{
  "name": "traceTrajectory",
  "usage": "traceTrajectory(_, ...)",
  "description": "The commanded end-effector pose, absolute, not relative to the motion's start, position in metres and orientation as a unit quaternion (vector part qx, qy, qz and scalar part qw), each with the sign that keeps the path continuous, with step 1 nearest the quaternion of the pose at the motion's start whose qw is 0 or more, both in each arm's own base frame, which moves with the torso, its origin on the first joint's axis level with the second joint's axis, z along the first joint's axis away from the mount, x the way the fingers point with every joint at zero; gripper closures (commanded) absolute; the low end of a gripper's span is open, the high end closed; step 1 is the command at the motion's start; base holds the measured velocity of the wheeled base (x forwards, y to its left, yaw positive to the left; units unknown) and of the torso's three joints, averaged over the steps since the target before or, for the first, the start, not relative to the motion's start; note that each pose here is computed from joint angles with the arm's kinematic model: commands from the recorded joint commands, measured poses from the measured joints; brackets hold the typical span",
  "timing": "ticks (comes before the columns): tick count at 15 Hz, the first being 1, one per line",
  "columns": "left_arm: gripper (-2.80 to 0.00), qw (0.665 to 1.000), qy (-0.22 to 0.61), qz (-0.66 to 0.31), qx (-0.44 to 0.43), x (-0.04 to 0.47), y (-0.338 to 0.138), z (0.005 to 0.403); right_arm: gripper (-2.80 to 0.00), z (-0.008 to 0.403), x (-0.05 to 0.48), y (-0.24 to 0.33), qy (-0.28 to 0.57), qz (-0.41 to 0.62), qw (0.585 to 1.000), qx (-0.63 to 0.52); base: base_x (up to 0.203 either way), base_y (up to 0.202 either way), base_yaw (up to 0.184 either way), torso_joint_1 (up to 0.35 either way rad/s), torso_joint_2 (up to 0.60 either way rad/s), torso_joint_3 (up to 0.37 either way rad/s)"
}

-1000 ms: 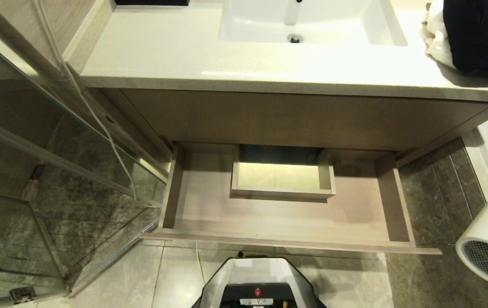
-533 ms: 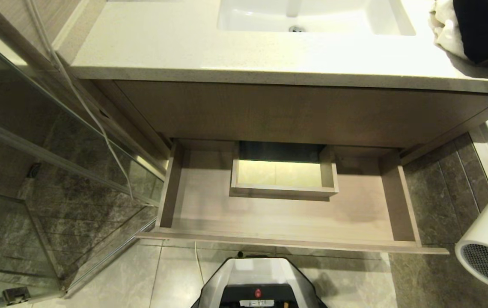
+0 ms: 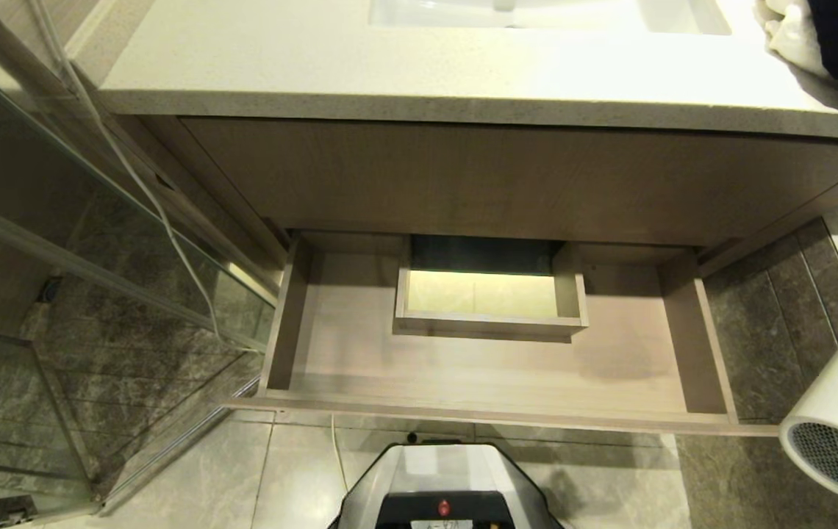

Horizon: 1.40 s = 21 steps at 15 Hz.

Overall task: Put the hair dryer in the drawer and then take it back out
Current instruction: Put it into the drawer

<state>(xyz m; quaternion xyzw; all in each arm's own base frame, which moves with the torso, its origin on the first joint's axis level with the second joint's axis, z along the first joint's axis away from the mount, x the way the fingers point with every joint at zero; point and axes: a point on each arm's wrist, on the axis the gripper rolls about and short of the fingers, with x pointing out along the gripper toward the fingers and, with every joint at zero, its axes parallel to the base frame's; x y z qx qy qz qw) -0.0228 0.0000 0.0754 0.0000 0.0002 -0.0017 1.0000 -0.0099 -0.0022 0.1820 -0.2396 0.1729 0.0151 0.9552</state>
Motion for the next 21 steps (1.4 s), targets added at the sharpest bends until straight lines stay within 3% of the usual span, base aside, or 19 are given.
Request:
traceTrajectory(1, 0.0, 1.0, 0.001, -0.002, 0.0, -0.023, 0.0, 0.075, 0.0, 0.182, -0.01, -0.002, 0.173, 0.015, 0.955, -0.241, 0.0, 0.0, 0.0, -0.188, 0.35, 0.156)
traceTrajectory(21, 0.0, 1.0, 0.001, -0.002, 0.0, -0.023, 0.0, 0.075, 0.0, 0.168, -0.011, -0.002, 0.186, 0.02, 0.952, -0.242, 0.0, 0.0, 0.0, -0.279, 0.46, 0.184)
